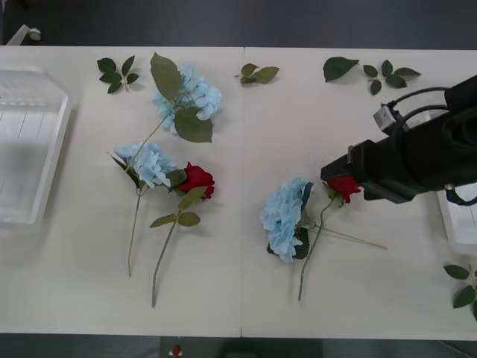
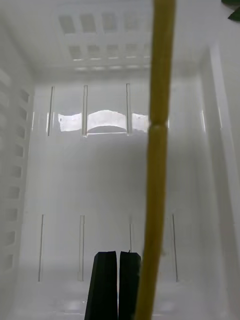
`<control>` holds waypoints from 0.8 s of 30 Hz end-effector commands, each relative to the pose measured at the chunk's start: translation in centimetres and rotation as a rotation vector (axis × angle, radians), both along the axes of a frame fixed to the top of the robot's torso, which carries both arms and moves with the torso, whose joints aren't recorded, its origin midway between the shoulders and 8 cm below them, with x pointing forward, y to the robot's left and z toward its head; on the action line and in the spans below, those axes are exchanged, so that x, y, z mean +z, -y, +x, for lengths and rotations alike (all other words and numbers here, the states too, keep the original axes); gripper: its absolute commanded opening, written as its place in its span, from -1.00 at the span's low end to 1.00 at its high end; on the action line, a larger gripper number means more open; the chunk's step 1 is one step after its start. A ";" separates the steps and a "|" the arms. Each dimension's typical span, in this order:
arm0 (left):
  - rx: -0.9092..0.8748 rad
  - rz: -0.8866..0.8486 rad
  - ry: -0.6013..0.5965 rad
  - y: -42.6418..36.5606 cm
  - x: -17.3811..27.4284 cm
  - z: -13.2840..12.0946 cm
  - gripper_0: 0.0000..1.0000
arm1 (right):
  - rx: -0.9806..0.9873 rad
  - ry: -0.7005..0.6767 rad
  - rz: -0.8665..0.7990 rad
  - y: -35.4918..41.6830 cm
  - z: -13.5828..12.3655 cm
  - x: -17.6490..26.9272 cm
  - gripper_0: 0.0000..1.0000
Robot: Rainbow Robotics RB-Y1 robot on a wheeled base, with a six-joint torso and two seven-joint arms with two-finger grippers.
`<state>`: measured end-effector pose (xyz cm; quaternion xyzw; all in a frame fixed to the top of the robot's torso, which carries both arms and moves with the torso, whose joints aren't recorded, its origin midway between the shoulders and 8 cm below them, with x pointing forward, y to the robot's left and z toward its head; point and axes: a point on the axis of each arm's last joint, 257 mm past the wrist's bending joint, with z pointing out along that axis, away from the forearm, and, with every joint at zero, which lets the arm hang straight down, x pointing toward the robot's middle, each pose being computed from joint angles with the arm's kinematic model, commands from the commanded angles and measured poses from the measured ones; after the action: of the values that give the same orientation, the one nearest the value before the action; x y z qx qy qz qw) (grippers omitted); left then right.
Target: Put the red flowers into the right box and the blue flowers into the left box
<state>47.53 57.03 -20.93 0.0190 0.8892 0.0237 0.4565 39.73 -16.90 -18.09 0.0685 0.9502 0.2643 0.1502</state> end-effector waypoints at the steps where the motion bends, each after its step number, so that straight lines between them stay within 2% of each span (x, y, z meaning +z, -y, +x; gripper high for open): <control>1: 0.024 0.020 0.021 -0.7 -0.6 1.1 -1.00 | -0.115 -0.035 -0.029 2.3 -0.3 -2.0 1.00; 7: 0.026 0.023 0.014 -0.8 -1.0 1.1 -0.99 | -0.197 -0.056 -0.086 4.2 0.0 -6.0 1.00; 10: 0.024 0.023 0.015 -0.7 -1.0 1.1 -0.90 | -0.206 -0.049 -0.127 5.1 0.3 -7.8 1.00; 11: 0.024 0.019 0.018 -0.7 -0.9 1.2 -0.81 | -0.206 -0.043 -0.141 5.4 0.5 -8.3 1.00; 14: 0.014 0.002 0.010 -0.2 -1.1 1.1 -0.34 | -0.208 -0.026 -0.163 5.5 1.2 -9.7 1.00; 18: 0.001 -0.017 0.011 0.4 -0.9 1.2 -0.11 | -0.220 -0.014 -0.150 4.9 2.4 -10.4 1.00; 22: -0.058 -0.095 -0.024 2.5 -0.1 0.8 0.43 | -0.222 -0.013 -0.137 4.0 3.2 -10.8 1.00; 24: -0.110 -0.128 -0.045 4.1 0.8 0.4 0.60 | -0.221 -0.010 -0.134 3.6 3.5 -11.0 1.00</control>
<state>46.44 53.84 -24.96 0.0048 0.9105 -0.0516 0.4102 41.50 -21.11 -30.57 0.1596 0.9583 0.1759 0.1591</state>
